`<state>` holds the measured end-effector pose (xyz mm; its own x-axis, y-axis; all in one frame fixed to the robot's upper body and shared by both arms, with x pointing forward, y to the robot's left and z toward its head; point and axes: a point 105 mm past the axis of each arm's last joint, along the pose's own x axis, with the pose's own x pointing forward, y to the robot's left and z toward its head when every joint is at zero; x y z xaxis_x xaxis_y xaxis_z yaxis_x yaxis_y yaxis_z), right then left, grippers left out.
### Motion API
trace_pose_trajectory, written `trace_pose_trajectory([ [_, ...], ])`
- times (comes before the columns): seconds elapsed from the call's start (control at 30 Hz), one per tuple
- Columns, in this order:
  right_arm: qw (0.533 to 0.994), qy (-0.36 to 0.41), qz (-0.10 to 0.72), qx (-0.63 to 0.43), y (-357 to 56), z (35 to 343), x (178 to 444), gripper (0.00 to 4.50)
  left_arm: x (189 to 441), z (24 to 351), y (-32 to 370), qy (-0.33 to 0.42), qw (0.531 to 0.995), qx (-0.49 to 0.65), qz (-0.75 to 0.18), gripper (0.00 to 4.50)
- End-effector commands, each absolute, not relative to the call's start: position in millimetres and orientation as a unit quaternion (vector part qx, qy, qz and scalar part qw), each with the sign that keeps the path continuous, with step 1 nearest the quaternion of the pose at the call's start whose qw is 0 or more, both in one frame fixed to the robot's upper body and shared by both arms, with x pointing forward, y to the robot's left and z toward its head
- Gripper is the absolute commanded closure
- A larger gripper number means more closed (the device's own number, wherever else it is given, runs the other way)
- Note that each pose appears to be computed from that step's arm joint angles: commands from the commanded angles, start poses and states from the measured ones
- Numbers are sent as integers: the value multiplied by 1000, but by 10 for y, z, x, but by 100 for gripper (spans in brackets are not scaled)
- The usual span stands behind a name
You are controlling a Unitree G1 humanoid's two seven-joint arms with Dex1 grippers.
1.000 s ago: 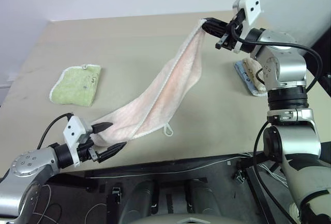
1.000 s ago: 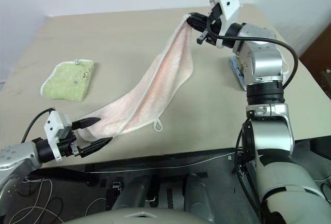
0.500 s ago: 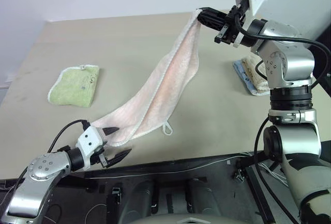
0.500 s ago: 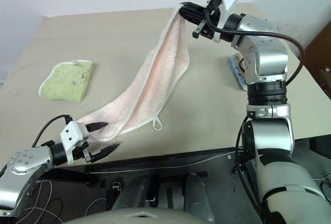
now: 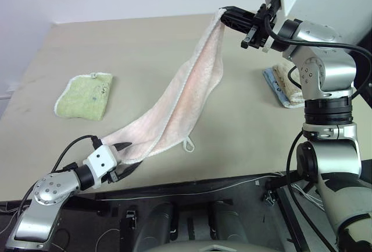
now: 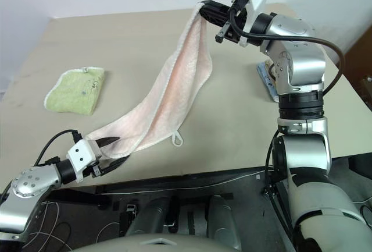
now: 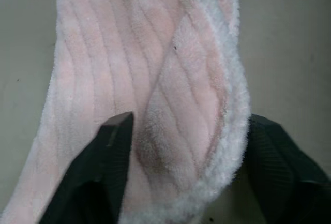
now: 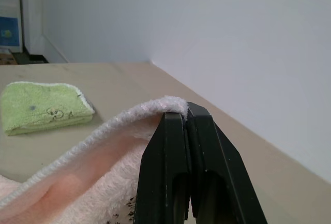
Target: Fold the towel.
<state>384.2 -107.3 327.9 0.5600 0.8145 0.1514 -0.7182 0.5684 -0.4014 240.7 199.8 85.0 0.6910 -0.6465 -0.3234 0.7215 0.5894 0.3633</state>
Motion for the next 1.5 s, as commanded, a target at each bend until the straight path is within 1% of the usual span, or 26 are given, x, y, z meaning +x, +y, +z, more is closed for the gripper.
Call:
trace_pose_trajectory([
  [0.03, 864, -190, 437, -161, -1076, 3413, 3763, 450, 2446, 1039, 1930, 58, 899, 204, -383, 269],
  [0.13, 866, -187, 435, -164, -1091, 3399, 3771, 450, 2438, 1111, 1911, 54, 903, 177, -389, 376],
  [0.2, 866, -184, 433, -167, -1105, 3379, 3772, 450, 2395, 1191, 1903, 52, 907, 125, -398, 446],
  [0.3, 868, -179, 431, -171, -1129, 3349, 3778, 450, 2357, 1277, 1981, 65, 911, 69, -402, 446],
  [0.4, 874, -172, 421, -172, -1190, 3322, 3805, 450, 2421, 1451, 2155, 49, 922, 35, -383, 446],
  [0.53, 886, -161, 398, -177, -1315, 3281, 3882, 450, 2596, 1719, 2401, 20, 933, 35, -359, 446],
  [0.63, 893, -157, 381, -182, -1407, 3265, 3923, 450, 2696, 1854, 2495, 6, 935, 35, -354, 446],
  [0.73, 902, -155, 361, -180, -1532, 3289, 3961, 450, 2863, 2001, 2592, -7, 940, 41, -338, 446],
  [0.83, 915, -152, 329, -178, -1682, 3312, 4064, 450, 3159, 2227, 2680, -39, 946, 32, -319, 446],
  [0.87, 917, -152, 324, -177, -1705, 3313, 4087, 450, 3222, 2265, 2696, -43, 947, 30, -316, 446],
  [1.0, 933, -153, 280, -168, -1807, 3353, 4290, 450, 3700, 2560, 2788, -87, 951, 33, -295, 446],
  [1.07, 941, -159, 253, -161, -1862, 3424, 4392, 450, 3942, 2732, 2815, -110, 956, 21, -272, 446],
  [1.2, 949, -172, 209, -160, -2004, 3571, 4483, 450, 4217, 2976, 2852, -137, 966, -4, -221, 446],
  [1.27, 948, -169, 205, -174, -2066, 3579, 4478, 450, 4244, 3078, 2842, -155, 964, -4, -217, 446],
  [1.33, 943, -164, 221, -186, -2103, 3536, 4450, 450, 4227, 3121, 2829, -164, 959, -1, -229, 446],
  [1.4, 937, -147, 256, -188, -2137, 3420, 4392, 450, 4164, 3069, 2800, -154, 951, 8, -269, 446],
  [1.5, 919, -114, 314, -207, -2197, 3149, 4234, 450, 3977, 2836, 2806, -115, 931, 37, -346, 446],
])
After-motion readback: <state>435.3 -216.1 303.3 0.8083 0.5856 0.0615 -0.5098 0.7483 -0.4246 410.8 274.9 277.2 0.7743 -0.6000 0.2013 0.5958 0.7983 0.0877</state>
